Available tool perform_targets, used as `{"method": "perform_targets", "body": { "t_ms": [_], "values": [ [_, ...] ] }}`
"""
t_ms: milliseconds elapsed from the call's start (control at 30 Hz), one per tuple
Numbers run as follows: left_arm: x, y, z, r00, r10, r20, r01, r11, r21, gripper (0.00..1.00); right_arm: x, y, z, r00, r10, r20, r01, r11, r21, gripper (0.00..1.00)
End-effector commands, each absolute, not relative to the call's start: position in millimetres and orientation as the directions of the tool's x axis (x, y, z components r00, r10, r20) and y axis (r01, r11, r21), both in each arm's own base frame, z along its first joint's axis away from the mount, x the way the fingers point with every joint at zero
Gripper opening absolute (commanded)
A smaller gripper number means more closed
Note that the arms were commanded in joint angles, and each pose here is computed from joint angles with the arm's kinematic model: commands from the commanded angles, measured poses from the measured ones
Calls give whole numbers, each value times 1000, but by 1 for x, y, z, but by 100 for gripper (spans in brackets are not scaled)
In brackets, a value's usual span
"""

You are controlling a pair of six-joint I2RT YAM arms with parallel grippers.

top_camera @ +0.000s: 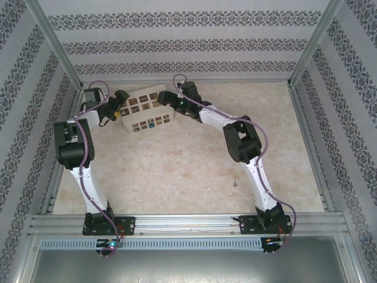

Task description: Unlock a padlock with a key

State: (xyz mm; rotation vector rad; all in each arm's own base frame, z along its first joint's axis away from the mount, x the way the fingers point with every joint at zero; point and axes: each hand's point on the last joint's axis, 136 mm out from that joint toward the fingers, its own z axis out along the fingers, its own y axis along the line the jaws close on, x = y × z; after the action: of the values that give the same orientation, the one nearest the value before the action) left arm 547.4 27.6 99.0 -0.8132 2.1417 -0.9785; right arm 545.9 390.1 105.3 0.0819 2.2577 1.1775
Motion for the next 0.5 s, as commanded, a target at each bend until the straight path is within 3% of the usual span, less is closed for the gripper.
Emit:
{"method": "perform_targets", "body": {
  "t_ms": [0,467],
  "values": [
    [544,-11,121,-660,-688,-302,-179,534,-826,100,526,396,131,-828,274,-489,-261,584,769,98],
    [519,-99,121,-760,-561,-327,-92,592,-801,100,464,347,129,-819,284,-498,-236,624,745,95]
  ]
}}
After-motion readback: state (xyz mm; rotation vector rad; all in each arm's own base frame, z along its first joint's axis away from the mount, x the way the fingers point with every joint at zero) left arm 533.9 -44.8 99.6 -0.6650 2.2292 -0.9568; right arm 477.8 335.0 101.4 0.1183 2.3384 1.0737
